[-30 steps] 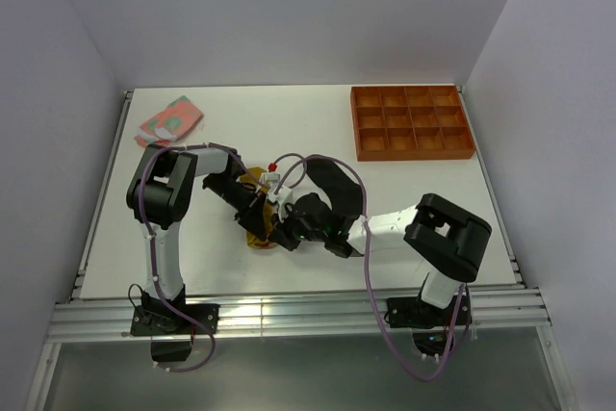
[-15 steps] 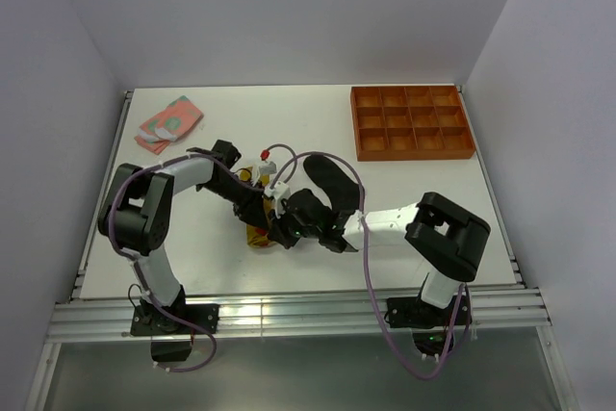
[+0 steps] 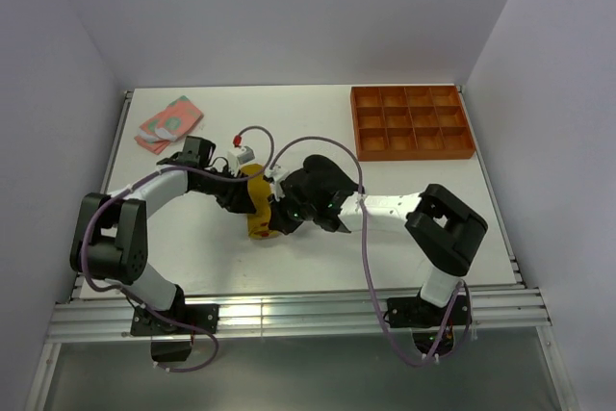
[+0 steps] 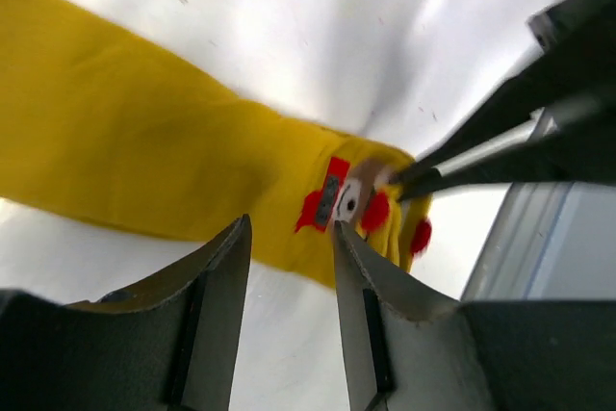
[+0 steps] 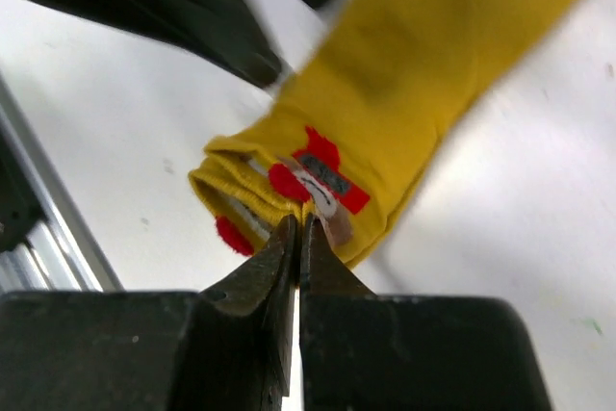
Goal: Roll the socks
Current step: Roll the sock at the center of the board.
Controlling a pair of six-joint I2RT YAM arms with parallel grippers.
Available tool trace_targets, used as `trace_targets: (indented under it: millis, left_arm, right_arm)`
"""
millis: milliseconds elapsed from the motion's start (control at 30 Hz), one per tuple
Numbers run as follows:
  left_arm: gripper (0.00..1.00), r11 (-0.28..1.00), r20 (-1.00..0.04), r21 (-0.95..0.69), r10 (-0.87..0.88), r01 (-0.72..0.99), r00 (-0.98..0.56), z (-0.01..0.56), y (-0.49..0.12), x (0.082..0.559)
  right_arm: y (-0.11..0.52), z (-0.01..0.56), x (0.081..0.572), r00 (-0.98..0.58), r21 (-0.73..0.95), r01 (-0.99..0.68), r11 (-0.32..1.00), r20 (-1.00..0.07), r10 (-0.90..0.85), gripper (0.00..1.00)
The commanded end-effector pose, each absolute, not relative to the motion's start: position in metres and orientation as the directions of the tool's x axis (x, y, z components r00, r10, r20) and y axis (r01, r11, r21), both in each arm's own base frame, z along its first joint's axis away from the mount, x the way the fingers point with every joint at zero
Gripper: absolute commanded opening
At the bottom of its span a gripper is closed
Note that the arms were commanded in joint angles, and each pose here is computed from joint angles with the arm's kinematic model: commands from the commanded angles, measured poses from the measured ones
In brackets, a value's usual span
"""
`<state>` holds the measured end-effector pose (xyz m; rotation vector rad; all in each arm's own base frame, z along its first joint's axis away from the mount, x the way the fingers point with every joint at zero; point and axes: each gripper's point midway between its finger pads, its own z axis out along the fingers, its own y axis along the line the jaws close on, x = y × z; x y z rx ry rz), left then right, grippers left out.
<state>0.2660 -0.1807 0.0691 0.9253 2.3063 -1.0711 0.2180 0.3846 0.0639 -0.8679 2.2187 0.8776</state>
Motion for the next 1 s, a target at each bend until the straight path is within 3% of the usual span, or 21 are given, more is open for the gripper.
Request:
trace_targets:
  millis: [0,533,967]
  left_arm:
    - [0.45,0.478,-0.703,-0.423,0.363,0.77,-0.611,0.091,-0.181,0.278]
    - [0.49,0.498,-0.776,-0.224,0.43,0.838,-0.462,0.095,-0.162,0.267]
    - [0.6,0.404,-0.739,-0.086,0.587,0.91,-0.331,0.072,-0.188,0.247]
  right_arm:
    - [0.376,0.046,0.215,-0.691,0.397,-0.691,0.604,-0.609,-0.39,0.0]
    - [0.367,0.025,0.238,-0.797,0.424,-0.599,0.679,-0.396,-0.456,0.0]
    - [0.373,0.022,0.243,-0.81,0.424,-0.584,0.693,-0.363,-0.46,0.0]
